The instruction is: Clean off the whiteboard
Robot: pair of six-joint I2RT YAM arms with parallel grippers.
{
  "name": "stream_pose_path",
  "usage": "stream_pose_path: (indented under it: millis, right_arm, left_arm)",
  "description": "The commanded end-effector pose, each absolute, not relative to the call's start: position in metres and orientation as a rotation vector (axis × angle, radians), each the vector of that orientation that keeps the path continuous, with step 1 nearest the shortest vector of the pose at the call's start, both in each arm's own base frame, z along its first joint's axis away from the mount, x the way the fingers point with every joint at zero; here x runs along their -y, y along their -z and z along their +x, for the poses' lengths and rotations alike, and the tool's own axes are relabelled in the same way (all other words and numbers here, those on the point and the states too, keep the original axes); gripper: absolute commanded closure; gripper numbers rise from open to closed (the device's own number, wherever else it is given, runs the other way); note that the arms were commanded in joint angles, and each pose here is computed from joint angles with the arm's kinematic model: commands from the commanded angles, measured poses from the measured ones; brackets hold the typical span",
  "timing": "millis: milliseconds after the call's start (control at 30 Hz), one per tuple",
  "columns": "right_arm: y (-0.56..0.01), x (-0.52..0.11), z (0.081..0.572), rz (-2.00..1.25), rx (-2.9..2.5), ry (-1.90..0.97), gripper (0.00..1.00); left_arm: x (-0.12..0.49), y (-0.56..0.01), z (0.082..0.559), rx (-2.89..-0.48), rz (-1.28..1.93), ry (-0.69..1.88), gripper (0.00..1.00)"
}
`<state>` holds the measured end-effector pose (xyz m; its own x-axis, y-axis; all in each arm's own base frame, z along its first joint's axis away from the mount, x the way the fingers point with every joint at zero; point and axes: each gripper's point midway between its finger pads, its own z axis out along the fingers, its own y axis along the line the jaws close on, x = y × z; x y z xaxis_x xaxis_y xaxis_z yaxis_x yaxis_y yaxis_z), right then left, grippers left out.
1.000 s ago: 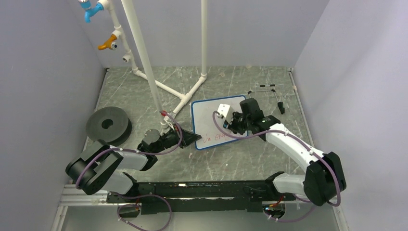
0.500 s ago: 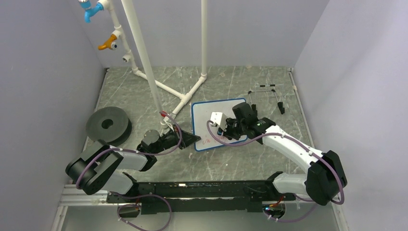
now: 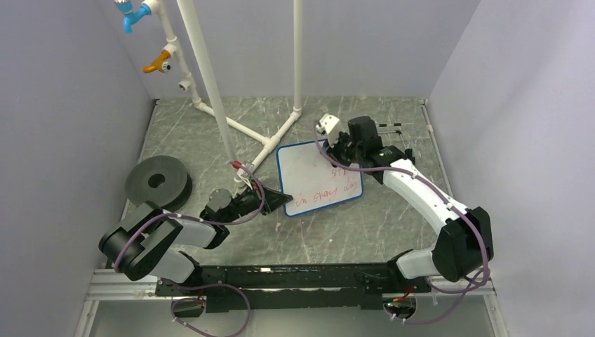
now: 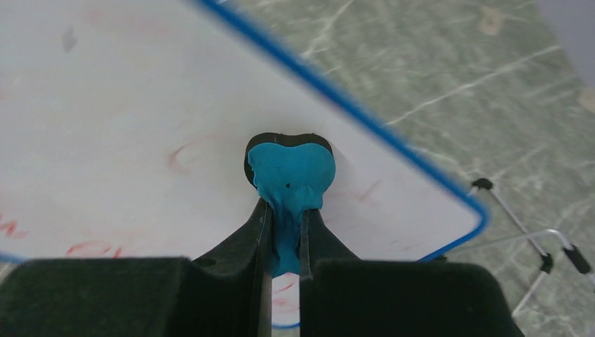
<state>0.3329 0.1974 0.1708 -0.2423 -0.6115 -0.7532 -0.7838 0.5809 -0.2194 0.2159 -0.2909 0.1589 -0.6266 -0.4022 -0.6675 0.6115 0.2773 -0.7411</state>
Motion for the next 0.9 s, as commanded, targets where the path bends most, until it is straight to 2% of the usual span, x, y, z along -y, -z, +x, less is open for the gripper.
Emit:
stream_pose_path:
  millis: [0,100,300,400,533,700,867]
  right_arm:
    - [-0.210,-0.201,0.366,-0.938,-1.888,-0.256,1.00]
    - [-0.203,-0.227,0.344,-1.041,-1.875,-0.399,1.00]
    - [-0.191,-0.287,0.261,-1.378,-1.764,-0.674,1.00]
    - [-0.187,-0.296,0.250,-1.397,-1.760,-0.744,1.00]
    - [-0.186,-0.283,0.284,-1.196,-1.852,-0.697,1.00]
    - [-0.190,-0.212,0.356,-0.787,-1.977,-0.498,1.00]
    - [-0.186,-0.206,0.358,-0.772,-1.980,-0.496,1.00]
  left_arm:
    - [0.301,-0.226,0.191,-1.401,0.371,1.633,1.00]
    - [0.301,-0.226,0.192,-1.403,0.371,1.630,1.00]
    - [0.302,-0.229,0.195,-1.408,0.373,1.611,1.00]
    - [0.302,-0.230,0.196,-1.408,0.372,1.603,1.00]
    - [0.302,-0.231,0.197,-1.410,0.373,1.601,1.00]
    - [0.302,-0.231,0.196,-1.412,0.382,1.597,1.00]
    - [0.304,-0.229,0.195,-1.413,0.391,1.609,1.00]
